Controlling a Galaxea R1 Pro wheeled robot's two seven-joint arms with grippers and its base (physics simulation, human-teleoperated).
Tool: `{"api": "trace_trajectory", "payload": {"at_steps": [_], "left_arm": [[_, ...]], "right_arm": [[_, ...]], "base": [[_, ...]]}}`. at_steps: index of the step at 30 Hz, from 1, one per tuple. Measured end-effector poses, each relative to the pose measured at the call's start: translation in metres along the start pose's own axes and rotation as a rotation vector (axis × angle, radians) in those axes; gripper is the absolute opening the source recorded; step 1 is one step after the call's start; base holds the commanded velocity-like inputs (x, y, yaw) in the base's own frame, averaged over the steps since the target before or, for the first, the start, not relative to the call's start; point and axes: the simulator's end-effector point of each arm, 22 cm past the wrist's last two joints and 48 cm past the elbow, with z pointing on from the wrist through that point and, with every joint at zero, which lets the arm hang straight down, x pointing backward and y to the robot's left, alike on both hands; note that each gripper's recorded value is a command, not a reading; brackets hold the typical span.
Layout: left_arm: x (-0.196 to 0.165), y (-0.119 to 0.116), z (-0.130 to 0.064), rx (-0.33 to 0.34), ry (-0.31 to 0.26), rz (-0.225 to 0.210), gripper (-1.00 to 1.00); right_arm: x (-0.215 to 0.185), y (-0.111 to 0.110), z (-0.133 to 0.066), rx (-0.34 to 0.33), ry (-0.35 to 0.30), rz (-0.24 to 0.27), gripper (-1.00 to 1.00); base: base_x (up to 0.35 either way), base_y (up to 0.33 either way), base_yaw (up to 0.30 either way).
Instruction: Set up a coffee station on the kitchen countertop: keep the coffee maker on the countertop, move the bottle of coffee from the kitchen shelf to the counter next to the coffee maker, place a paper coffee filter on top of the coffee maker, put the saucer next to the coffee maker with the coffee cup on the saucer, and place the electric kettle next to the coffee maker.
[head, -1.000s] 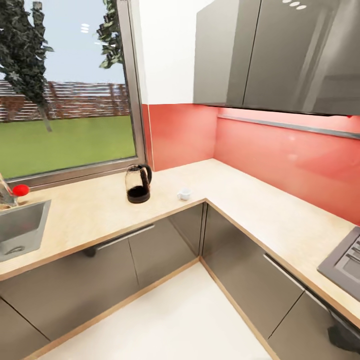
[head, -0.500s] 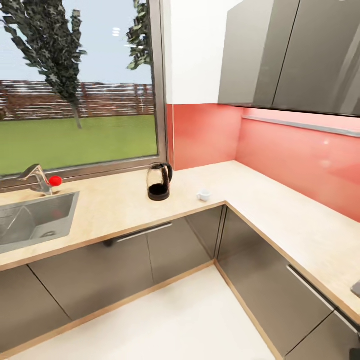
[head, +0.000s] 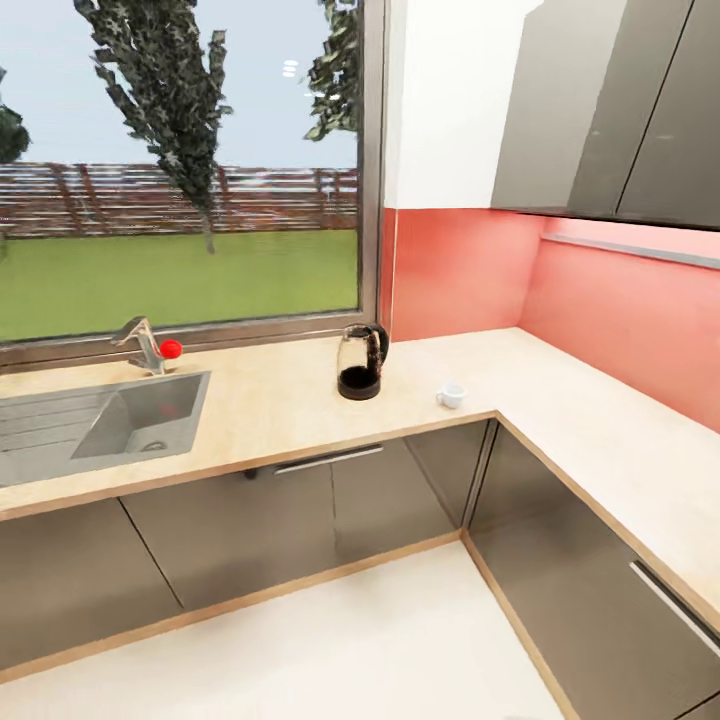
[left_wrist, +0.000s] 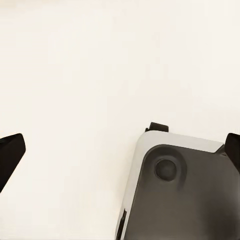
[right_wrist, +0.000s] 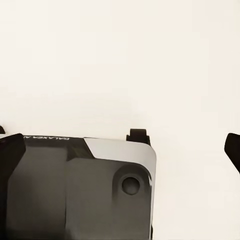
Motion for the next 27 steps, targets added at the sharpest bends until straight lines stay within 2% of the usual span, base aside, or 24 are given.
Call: {"api": "trace_trajectory", "payload": {"at_steps": [16,27], "left_arm": [[0.0031,0.0005,0.0000,-0.001,0.008,0.002,1.00],[0.0037,0.0006,0.0001,-0.002,0.009,0.002,1.00]], "right_arm": [[0.0033,0.0000,0.0016,0.000,0.008,0.001,1.00],[0.0038,0.0000,0.0019,-0.001,0.009,0.002,1.00]], "base": [[0.000,0.000,0.269],[0.000,0.000,0.033]]}}
